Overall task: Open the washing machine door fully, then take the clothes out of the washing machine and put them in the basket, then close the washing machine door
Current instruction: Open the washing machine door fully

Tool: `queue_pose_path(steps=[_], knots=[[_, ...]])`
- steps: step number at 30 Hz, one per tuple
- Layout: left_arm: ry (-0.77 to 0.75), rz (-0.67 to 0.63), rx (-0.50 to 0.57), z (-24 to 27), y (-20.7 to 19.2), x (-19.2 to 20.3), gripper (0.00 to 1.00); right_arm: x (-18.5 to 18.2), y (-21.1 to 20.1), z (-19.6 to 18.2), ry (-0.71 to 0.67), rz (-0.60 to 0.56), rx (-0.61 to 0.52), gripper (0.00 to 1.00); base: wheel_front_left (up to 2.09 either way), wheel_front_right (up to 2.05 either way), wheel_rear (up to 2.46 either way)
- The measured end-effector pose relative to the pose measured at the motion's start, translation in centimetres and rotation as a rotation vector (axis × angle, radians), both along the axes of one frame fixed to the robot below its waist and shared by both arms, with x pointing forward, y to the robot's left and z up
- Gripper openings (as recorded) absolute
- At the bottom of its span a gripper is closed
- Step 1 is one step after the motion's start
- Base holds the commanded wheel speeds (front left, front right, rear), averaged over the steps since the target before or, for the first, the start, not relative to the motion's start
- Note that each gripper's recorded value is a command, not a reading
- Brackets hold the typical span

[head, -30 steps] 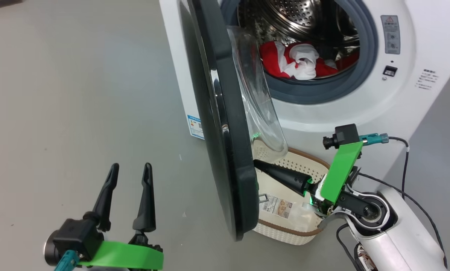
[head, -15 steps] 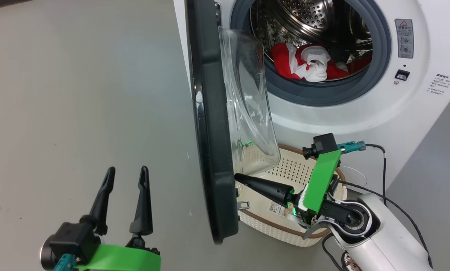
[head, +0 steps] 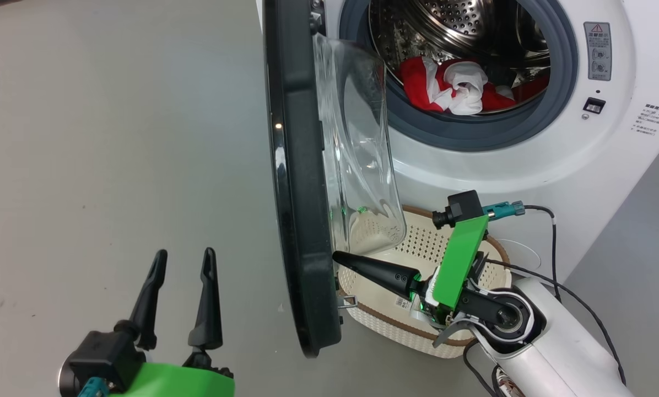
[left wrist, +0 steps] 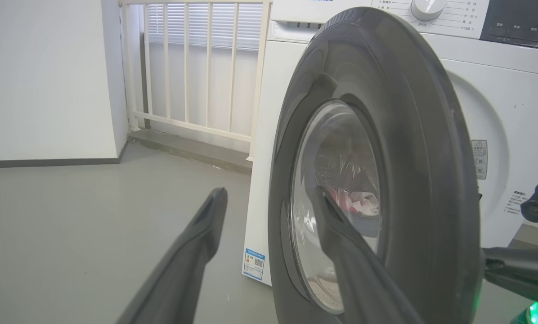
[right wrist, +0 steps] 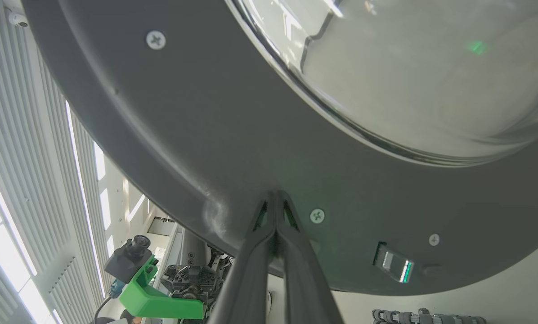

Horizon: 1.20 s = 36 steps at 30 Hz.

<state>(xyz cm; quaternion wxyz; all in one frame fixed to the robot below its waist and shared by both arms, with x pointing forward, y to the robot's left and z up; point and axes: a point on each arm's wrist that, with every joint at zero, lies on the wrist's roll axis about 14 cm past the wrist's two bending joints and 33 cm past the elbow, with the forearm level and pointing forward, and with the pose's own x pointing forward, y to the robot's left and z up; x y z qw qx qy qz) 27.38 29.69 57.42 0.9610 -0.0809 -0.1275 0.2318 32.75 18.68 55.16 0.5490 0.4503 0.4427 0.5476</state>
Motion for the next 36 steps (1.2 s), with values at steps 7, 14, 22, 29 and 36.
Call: queue_pose_path(steps=[7, 14, 22, 29, 36], knots=[[0.004, -0.009, -0.007, -0.2, -0.2, 0.2, 1.0, 1.6, -0.3, -0.8, -0.127, -0.106, -0.063, 0.18, 0.0, 0.0, 0.0], [-0.007, -0.015, -0.028, -0.3, -0.3, 0.2, 1.0, 4.3, -1.2, -1.2, -0.451, -0.294, -0.16, 1.0, 0.0, 0.0, 0.0], [-0.035, -0.02, -0.038, -0.1, -0.4, 0.0, 1.0, 6.6, -2.8, 0.3, -0.881, -0.494, -0.214, 1.0, 0.0, 0.0, 0.0], [-0.054, -0.02, -0.027, 0.4, -0.4, -0.2, 1.0, 9.9, -6.9, 2.1, -1.154, -0.733, -0.28, 1.0, 0.0, 0.0, 0.0], [-0.085, 0.02, -0.028, 0.9, 0.3, -0.8, 1.0, 10.1, -10.3, 2.4, -1.271, -0.845, -0.334, 1.0, 0.0, 0.0, 0.0]])
